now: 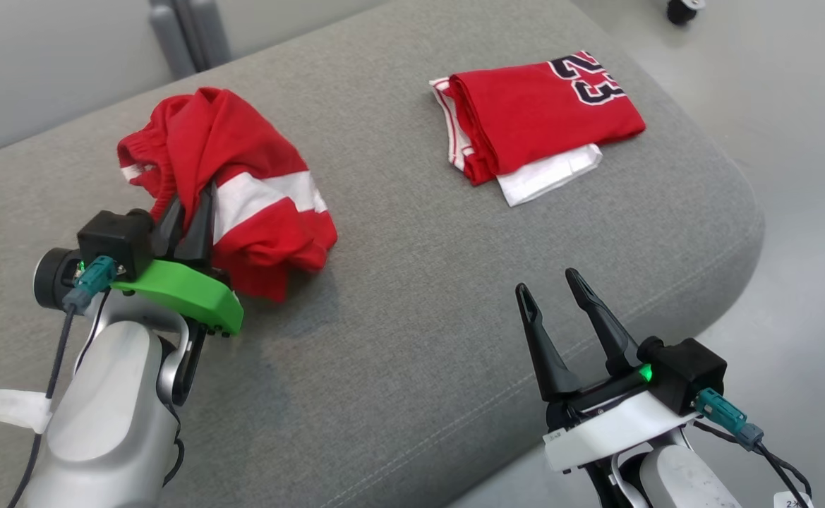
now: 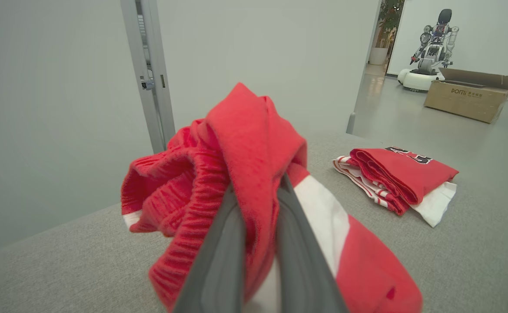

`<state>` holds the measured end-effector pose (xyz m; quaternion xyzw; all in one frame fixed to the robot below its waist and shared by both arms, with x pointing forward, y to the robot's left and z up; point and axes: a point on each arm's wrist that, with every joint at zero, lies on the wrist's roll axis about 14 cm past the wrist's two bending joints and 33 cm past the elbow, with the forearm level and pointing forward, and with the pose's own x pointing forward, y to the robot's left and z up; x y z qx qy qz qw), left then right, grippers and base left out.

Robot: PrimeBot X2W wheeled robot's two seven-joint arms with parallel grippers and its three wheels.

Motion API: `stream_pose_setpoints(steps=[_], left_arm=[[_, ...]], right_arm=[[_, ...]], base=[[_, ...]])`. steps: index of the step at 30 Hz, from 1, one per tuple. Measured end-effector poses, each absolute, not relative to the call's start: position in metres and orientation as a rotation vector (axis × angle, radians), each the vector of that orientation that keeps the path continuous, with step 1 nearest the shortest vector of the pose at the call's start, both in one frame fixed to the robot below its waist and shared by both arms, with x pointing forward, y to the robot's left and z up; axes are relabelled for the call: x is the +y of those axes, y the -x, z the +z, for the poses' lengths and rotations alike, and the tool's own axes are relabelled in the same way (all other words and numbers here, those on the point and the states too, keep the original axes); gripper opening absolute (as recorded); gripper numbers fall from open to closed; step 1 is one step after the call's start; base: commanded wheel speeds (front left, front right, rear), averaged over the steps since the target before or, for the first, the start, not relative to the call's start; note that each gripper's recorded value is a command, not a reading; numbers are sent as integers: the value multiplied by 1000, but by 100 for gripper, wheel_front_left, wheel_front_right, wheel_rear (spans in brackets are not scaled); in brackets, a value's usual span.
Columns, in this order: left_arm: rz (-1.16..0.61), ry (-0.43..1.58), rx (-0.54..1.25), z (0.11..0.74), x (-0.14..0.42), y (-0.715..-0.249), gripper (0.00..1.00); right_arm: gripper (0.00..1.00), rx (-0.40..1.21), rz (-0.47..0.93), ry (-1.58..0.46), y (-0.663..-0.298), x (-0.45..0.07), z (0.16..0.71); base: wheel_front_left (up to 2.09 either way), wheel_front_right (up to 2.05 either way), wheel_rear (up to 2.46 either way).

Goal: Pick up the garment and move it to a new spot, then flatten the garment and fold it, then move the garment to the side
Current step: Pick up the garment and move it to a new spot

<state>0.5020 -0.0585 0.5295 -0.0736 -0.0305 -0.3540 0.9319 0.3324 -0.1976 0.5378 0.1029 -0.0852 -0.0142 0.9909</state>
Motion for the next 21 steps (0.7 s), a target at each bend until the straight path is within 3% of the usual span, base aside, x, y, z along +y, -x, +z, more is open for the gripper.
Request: stream_pose_setpoints(steps=[4,5,6,7,16,21], left_arm=[[-743,124,-2,503,-69,-504,0],[-743,116,21,493,-70,-504,18],[-745,104,44,484,-71,-505,55],[-744,101,65,475,-72,-505,100],[-719,150,51,479,-69,-512,100],[-636,211,-2,498,-33,-506,100]], right_arm=[[100,-155,-52,-201,-331,-203,533],[100,-149,-57,-200,-331,-205,532],[100,-144,-62,-198,-331,-205,530],[100,-138,-67,-197,-331,-206,529],[100,-111,-64,-191,-336,-206,520],[100,-117,-24,-195,-342,-196,522]], base=[[0,0,0],[0,0,0],[0,0,0],[0,0,0],[0,0,0],[0,0,0]])
